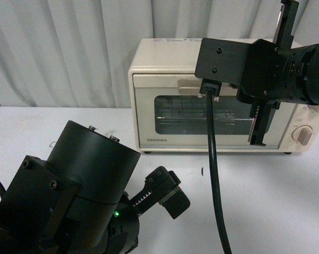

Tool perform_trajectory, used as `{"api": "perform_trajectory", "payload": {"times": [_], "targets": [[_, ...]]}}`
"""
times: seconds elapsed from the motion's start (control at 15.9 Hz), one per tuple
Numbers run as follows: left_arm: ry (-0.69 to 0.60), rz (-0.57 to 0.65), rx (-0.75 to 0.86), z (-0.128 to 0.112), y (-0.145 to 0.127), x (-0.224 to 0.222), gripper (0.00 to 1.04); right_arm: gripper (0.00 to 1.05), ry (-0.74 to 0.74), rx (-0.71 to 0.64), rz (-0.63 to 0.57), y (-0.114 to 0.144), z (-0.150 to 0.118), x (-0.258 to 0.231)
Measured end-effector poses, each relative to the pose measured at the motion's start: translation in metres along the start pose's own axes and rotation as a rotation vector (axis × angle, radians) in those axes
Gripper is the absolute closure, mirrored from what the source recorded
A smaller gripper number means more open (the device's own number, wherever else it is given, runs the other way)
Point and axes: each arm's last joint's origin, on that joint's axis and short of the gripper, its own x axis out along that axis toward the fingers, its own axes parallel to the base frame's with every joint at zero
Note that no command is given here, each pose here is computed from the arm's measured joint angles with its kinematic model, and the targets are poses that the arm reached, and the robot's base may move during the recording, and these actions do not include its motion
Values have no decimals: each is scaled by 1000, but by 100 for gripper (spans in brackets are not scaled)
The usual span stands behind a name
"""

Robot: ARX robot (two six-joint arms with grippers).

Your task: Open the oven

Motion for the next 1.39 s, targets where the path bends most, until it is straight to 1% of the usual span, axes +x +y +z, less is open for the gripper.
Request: {"api": "perform_trajectory", "payload": {"times": [0.13,0.32,0.76,0.95,1.01,1.14,1.2,1.32,1.39], "targets": [[0,0,0,0,0,0,7,103,-4,57,10,6,-1,-2],[0,0,0,0,0,0,7,103,-9,97,34,10,0,-7],[0,0,0,0,0,0,7,103,-4,199,104,11,-4,-18],[0,0,0,0,0,0,7,103,2,258,186,14,1,-28],[1,0,0,0,0,0,7,103,1,291,238,15,4,-34],[0,0,0,0,0,0,7,103,4,351,380,21,10,-45],[0,0,0,0,0,0,7,103,12,367,428,25,10,-48],[0,0,0,0,0,0,7,103,18,388,480,27,10,-54],[0,0,0,0,0,0,7,103,12,392,470,23,11,-57]]}}
